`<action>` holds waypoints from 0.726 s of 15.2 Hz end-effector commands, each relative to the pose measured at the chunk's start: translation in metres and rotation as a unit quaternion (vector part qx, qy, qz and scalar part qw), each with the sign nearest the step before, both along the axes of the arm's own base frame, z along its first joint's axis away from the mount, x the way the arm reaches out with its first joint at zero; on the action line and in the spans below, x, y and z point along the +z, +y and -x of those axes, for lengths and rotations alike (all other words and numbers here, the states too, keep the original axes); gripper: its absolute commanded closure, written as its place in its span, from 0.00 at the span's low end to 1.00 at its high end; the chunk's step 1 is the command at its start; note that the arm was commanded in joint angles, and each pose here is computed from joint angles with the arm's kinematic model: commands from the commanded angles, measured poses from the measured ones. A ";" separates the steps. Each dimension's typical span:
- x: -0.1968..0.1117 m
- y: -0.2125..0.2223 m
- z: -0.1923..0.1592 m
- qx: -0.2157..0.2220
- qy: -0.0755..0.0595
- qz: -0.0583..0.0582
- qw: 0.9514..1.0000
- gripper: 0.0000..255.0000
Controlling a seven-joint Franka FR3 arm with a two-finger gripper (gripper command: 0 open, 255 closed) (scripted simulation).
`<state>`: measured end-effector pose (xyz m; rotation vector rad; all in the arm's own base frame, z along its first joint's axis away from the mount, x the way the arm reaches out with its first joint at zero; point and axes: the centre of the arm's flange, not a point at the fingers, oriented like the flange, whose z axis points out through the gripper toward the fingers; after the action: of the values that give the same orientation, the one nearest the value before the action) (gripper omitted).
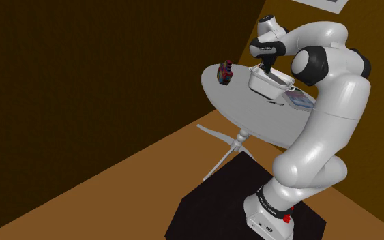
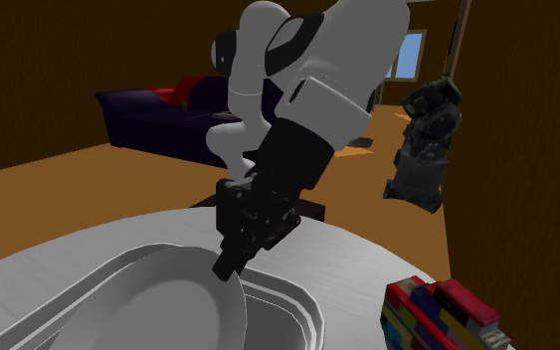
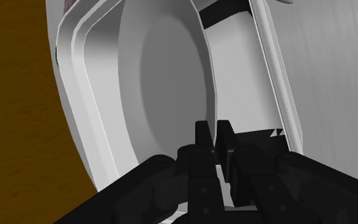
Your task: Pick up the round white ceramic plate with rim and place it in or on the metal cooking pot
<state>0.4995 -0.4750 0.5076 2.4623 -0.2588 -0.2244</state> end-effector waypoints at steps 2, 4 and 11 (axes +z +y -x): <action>-0.001 0.000 0.000 0.000 0.000 0.000 1.000 1.00; -0.001 0.000 0.000 0.000 0.000 0.000 1.000 1.00; -0.001 0.000 0.000 0.000 0.000 0.000 1.000 0.00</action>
<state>0.4993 -0.4748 0.5071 2.4618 -0.2591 -0.2235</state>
